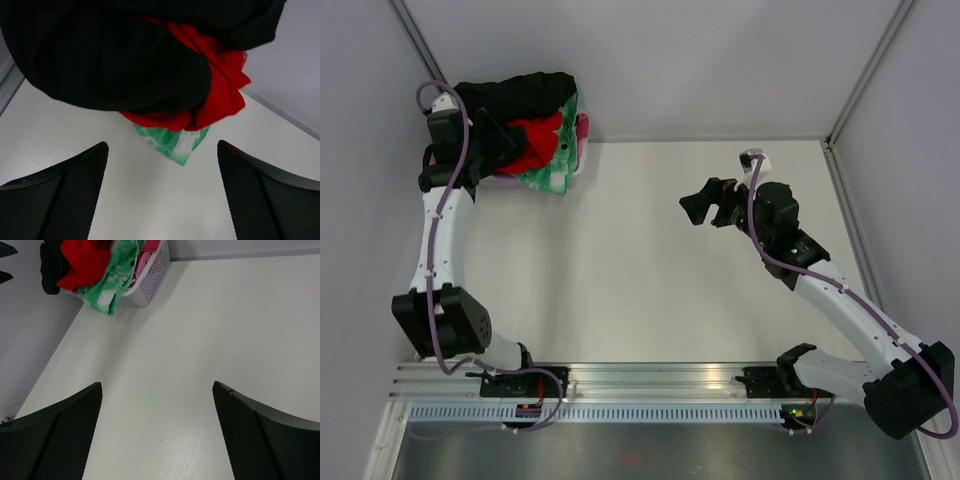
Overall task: Fold and stack the trousers
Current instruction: Grab the trousers from the pile, then move the trousers to the center of the board
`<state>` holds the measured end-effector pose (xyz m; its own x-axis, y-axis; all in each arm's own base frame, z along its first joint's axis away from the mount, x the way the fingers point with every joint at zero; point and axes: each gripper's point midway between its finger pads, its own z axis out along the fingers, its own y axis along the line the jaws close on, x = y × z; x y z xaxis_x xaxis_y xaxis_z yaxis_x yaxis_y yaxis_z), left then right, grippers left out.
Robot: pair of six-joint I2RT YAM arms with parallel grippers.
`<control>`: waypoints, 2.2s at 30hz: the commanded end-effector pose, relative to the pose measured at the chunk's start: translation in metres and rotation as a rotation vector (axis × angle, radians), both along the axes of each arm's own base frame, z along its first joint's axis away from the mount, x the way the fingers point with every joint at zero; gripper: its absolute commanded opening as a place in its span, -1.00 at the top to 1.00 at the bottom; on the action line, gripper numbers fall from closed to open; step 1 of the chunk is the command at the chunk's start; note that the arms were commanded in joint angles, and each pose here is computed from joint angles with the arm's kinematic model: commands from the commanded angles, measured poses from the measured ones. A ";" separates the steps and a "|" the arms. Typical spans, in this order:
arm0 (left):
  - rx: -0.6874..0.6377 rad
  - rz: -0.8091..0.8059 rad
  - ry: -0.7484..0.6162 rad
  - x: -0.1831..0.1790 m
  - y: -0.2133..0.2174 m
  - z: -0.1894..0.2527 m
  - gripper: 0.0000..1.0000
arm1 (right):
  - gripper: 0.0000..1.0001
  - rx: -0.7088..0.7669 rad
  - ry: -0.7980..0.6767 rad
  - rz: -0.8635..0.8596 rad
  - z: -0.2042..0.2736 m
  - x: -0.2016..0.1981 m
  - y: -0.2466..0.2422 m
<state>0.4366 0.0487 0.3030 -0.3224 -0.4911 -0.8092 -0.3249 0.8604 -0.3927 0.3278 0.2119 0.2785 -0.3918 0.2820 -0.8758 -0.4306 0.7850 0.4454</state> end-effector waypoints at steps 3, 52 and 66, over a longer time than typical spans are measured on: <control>0.056 0.111 -0.046 0.056 0.036 0.015 -0.88 | -0.96 -0.012 -0.111 -0.108 0.036 0.005 -0.022; -0.126 -1.292 -0.409 -0.254 -0.459 0.126 0.95 | -0.96 -0.028 0.066 -0.922 0.088 -0.026 -0.228; 0.045 -0.466 -0.202 -0.157 -0.234 0.045 -0.99 | -0.96 0.049 0.022 -0.221 0.076 0.001 -0.101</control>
<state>0.2214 -0.3004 0.3085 -0.4804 -0.0304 -0.8765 0.5229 0.7924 -0.3141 0.3118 0.0532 0.3706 -0.1910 0.4585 -0.8680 0.0103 0.8851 0.4652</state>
